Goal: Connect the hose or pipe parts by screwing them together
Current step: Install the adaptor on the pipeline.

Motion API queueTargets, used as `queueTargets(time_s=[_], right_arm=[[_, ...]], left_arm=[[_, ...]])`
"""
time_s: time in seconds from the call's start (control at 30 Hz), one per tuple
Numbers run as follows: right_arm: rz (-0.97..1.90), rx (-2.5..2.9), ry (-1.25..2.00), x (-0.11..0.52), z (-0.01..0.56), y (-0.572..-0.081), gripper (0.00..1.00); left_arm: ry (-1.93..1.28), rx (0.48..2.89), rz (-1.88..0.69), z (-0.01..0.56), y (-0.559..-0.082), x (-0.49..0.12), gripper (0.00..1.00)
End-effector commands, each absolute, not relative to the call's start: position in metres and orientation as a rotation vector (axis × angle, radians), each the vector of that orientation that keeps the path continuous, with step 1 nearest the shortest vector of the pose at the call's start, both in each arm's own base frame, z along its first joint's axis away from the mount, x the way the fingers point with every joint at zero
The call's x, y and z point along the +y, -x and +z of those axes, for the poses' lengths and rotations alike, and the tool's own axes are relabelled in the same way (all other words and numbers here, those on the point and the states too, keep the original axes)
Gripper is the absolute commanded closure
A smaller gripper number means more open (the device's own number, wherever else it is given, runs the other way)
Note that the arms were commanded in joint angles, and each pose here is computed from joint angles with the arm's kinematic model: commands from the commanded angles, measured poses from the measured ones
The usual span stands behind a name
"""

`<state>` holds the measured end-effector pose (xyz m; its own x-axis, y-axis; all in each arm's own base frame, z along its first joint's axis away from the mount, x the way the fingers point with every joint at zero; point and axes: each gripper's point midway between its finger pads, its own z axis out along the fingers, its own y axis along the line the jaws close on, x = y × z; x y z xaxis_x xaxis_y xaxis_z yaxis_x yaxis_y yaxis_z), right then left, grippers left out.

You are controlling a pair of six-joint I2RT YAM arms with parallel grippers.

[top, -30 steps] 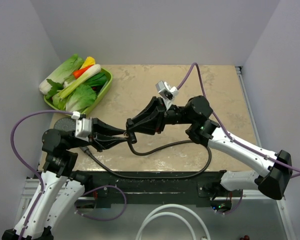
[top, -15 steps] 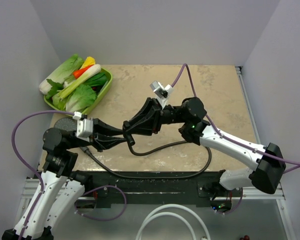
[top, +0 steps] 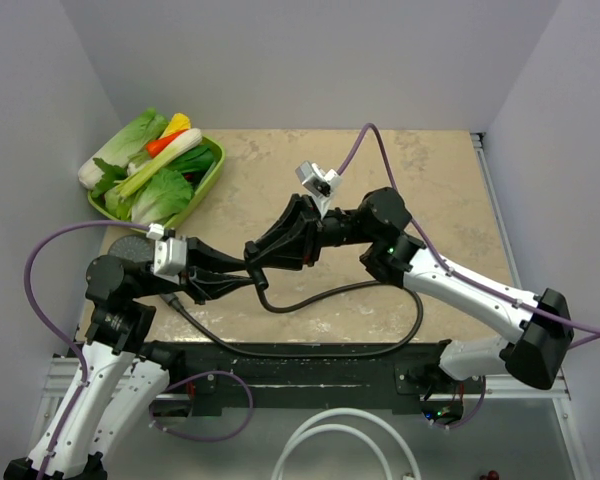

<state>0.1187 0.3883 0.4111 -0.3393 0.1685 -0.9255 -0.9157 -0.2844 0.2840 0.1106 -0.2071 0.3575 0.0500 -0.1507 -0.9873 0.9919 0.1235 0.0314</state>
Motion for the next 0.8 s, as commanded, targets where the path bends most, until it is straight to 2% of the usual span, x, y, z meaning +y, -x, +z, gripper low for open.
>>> queueTargets(time_s=[0.0,0.77], right_arm=[[1.651,1.151,1.085,0.385,0.41,-0.124,1.0],[1.595,1.225,1.021,0.398,0.379,-0.13,1.0]], left_arm=[[-1.044,1.009,-1.103,0.387,-0.102,-0.204,1.0],[-0.952,1.016,-1.129,0.403,-0.106,-0.203,1.0]])
